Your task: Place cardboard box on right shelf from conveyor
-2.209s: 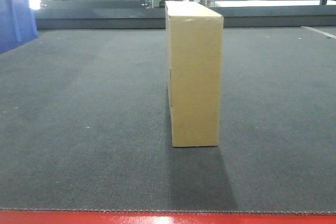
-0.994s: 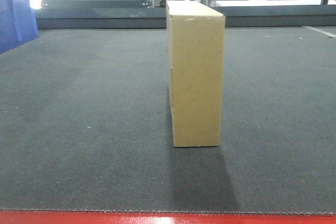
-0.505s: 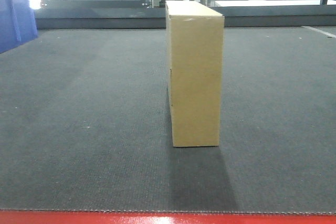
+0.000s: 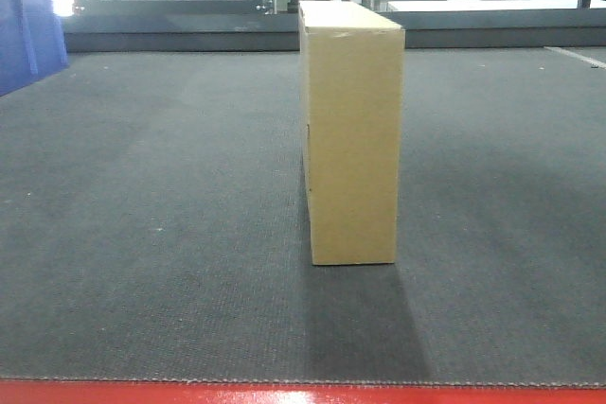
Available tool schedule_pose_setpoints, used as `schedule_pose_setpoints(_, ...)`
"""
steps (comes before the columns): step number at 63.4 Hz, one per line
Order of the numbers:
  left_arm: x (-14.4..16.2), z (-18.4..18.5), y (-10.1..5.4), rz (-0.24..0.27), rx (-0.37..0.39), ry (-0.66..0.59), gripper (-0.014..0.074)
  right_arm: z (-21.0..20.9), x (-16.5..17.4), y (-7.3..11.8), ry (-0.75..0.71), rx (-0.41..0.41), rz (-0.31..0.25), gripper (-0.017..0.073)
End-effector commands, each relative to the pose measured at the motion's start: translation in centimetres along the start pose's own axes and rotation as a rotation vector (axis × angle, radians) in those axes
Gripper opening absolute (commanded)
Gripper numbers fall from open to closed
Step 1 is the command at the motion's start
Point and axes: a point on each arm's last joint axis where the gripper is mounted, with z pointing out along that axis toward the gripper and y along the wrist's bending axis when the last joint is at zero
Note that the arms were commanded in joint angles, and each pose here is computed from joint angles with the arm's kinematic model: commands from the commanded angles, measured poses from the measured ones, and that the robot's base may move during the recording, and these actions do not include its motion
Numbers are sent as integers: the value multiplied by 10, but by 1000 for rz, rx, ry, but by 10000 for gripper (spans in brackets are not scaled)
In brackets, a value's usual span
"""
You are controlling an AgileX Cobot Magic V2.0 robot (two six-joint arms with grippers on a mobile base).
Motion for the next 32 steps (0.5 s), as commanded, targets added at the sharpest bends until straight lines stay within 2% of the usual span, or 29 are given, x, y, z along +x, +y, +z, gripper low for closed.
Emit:
schedule_pose_setpoints(1, -9, -1, 0, -10, -1, -95, -119, -3, -30, 15, -32, 11, 53, 627)
schedule_pose_setpoints(10, -9, -1, 0, -10, -1, -95, -119, 21, -49, 31, 56, 93, 141, 627)
schedule_pose_setpoints(24, -9, -1, 0, -10, -1, -95, -119, 55, -56, 48, 160, 145, 151, 627)
schedule_pose_setpoints(32, -9, -1, 0, -10, -1, -95, -119, 68, -53, 48, 186, 178, 172, 627)
